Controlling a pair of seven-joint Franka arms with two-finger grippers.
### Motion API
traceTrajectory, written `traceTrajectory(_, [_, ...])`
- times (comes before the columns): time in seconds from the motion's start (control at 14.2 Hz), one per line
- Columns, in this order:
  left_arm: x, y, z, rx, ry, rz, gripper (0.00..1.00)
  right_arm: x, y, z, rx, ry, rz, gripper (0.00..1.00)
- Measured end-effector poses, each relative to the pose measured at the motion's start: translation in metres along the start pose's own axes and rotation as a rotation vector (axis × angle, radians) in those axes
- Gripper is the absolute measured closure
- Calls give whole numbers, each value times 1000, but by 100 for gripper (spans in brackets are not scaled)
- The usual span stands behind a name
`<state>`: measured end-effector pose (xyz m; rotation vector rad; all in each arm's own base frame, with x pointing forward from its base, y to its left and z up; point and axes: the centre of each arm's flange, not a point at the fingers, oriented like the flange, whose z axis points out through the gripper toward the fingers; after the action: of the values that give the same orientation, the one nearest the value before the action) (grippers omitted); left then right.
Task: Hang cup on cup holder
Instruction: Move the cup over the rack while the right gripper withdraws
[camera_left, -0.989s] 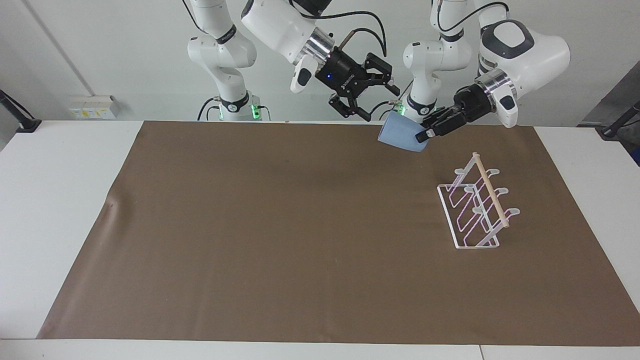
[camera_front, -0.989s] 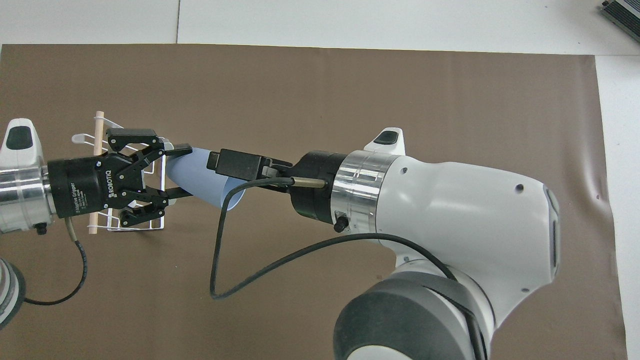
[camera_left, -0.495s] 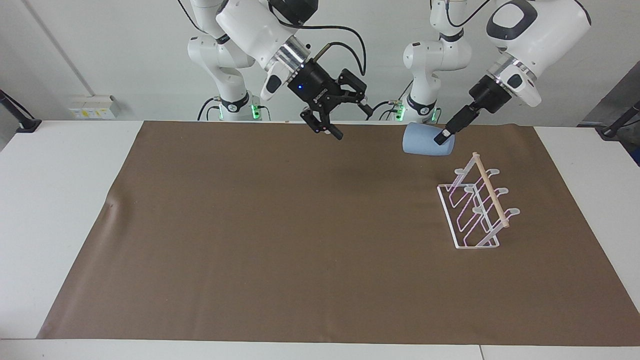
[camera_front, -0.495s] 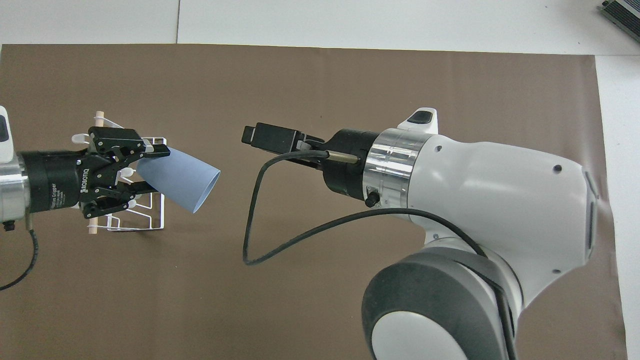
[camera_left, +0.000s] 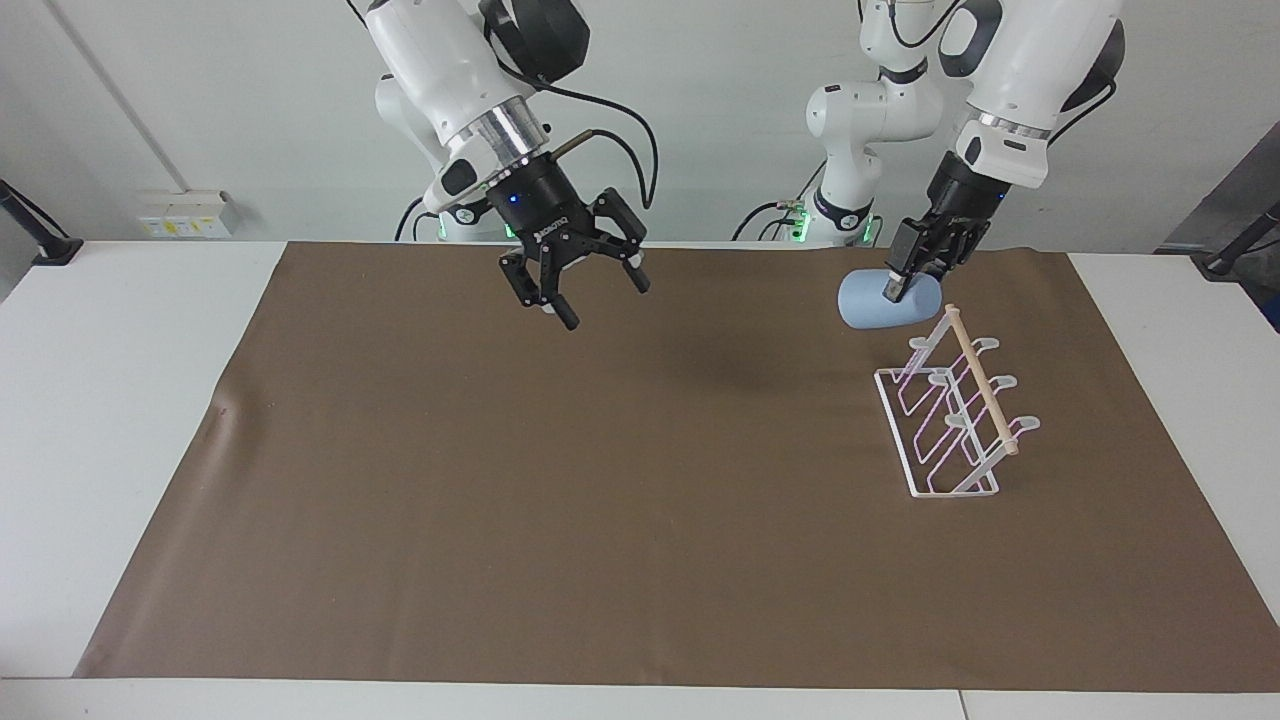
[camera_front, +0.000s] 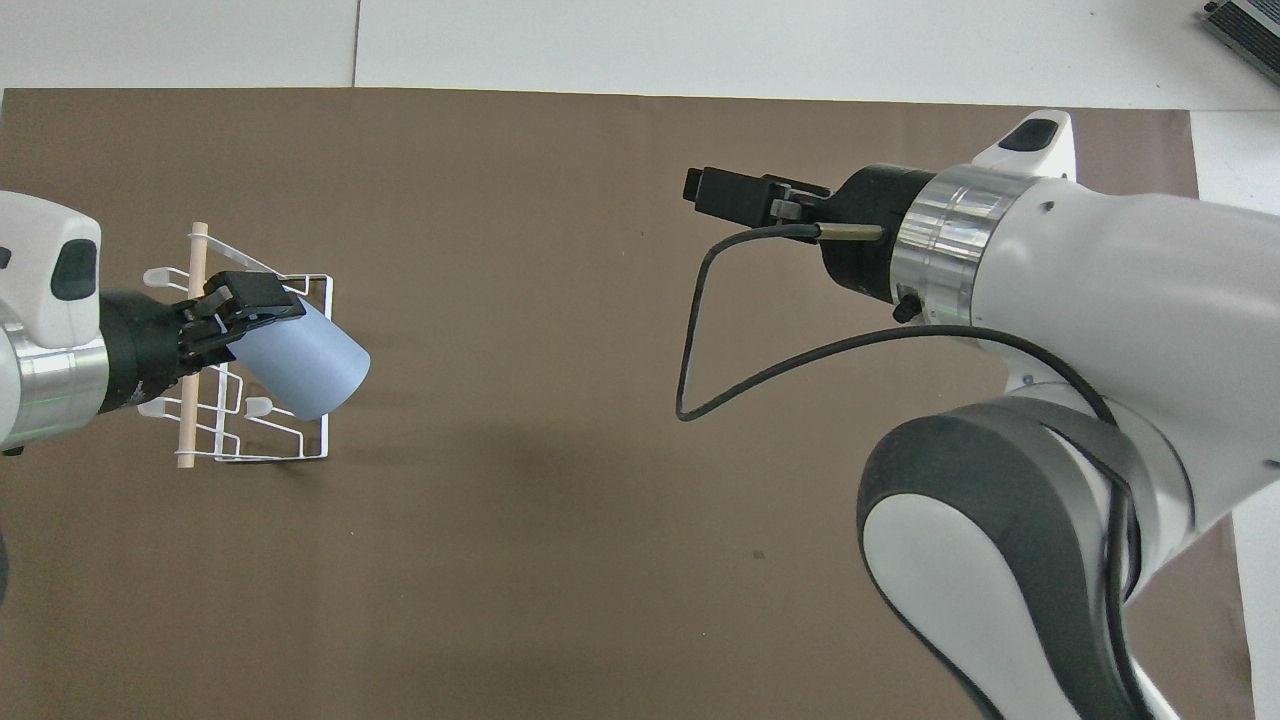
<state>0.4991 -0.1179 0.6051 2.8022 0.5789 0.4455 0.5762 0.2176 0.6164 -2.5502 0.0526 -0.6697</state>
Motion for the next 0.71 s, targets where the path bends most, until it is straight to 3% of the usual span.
traceTrajectory(0.35, [26,-28,22,-11,189,80,29,12,60,-13,-145,-147,-259,0])
traceTrajectory(0.49, [37,-37,40,17,240,118,29,18,73,-28,-182,-210,-270,0])
traceTrajectory(0.71, [47,-42,63,35,256,140,29,25,99,-58,-212,-304,-216,0])
